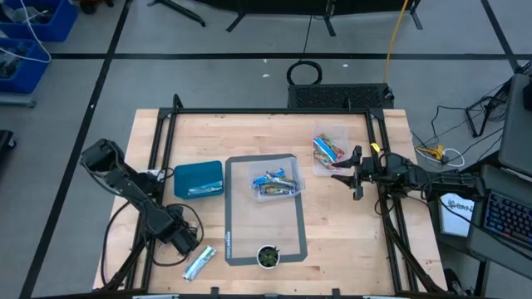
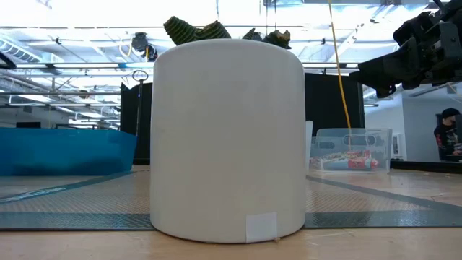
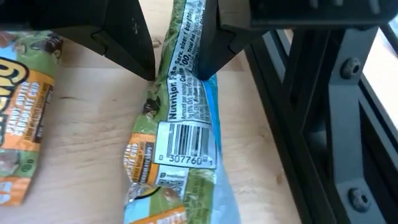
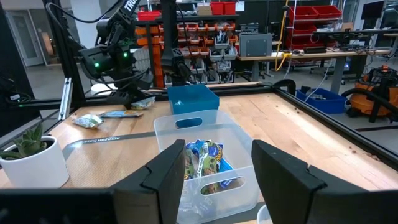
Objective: Pick and place Granola Bars by type
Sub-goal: Put the orange granola bar into the blue bin
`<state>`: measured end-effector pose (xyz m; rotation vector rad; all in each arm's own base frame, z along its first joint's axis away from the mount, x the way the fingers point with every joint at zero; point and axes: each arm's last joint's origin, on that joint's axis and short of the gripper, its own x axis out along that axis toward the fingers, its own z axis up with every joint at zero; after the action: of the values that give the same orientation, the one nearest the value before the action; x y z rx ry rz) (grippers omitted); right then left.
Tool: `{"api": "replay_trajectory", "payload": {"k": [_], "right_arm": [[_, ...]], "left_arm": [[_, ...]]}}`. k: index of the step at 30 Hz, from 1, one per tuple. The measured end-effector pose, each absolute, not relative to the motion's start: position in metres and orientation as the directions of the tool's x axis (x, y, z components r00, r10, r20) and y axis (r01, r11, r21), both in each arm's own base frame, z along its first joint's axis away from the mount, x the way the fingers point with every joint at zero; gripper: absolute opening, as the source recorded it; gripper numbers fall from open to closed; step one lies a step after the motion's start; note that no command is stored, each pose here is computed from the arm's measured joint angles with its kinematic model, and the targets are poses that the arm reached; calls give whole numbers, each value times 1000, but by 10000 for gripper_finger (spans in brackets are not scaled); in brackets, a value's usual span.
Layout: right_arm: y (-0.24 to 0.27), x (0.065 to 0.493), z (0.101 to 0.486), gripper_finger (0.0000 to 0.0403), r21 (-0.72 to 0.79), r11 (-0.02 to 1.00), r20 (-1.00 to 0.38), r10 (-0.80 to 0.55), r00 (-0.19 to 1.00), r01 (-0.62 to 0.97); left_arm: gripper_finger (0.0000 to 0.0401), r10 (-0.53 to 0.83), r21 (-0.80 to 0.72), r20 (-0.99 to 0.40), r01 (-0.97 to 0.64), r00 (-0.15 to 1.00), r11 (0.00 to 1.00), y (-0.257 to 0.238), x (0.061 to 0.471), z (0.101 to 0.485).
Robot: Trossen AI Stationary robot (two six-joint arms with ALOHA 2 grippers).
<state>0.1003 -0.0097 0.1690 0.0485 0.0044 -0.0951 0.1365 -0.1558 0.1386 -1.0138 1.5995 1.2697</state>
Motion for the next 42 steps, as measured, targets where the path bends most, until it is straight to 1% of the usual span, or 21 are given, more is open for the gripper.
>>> {"api": "replay_trajectory", "payload": {"k": [3, 5, 7, 10, 11, 12, 18, 20, 24, 28, 30, 32, 36, 39, 42], "right_arm": [[-10, 100, 169, 176, 48, 994, -6, -95, 995, 95], [-10, 100, 169, 176, 48, 994, -6, -95, 995, 95], [-10, 100, 169, 176, 48, 994, -6, -95, 995, 95], [-10, 100, 169, 176, 48, 994, -7, -95, 995, 95], [-10, 100, 169, 176, 48, 994, -7, -95, 995, 95], [-10, 100, 169, 176, 48, 994, -6, -95, 995, 95], [-10, 100, 169, 176, 48, 994, -7, -95, 995, 95], [-10, 100, 169, 176, 48, 994, -7, -95, 995, 95], [-10, 100, 169, 176, 48, 994, -7, -95, 995, 95], [-10, 100, 169, 176, 48, 994, -6, -95, 995, 95], [-10, 100, 169, 176, 48, 994, -7, -95, 995, 95], [-10, 100, 169, 176, 48, 994, -6, -95, 995, 95], [-10, 100, 169, 176, 48, 994, -7, -95, 995, 95], [-10, 100, 169, 176, 48, 994, -6, -95, 995, 95], [-10, 100, 169, 176, 48, 994, -6, -95, 995, 95]], "left_arm": [[130, -75, 284, -951, -944, -300, 169, -156, 137, 138], [120, -70, 274, -955, -947, -289, 170, -156, 138, 138], [94, -61, 267, -958, -948, -280, 171, -156, 138, 138], [30, -33, 242, -967, -951, -252, 192, -155, 138, 138], [16, -16, 232, -971, -952, -240, 201, -155, 138, 138], [11, -1, 222, -974, -953, -227, 205, -156, 138, 138], [3, 50, 186, -982, -947, -180, 261, -157, 136, 139], [3, 87, 171, -984, -942, -153, 287, -158, 137, 142], [2, 163, 89, -986, -929, -31, 360, -165, 147, 158], [2, 264, 39, -961, -900, 86, 435, -169, 157, 179], [1, 326, 24, -933, -875, 154, 483, -170, 161, 192], [1, 416, 31, -880, -844, 231, 535, -168, 164, 204], [1, 579, 42, -683, -767, 445, 640, -162, 170, 223], [1, 646, 41, -540, -750, 540, 661, -149, 169, 233], [1, 680, 30, -476, -762, 558, 647, -131, 164, 239]]}}
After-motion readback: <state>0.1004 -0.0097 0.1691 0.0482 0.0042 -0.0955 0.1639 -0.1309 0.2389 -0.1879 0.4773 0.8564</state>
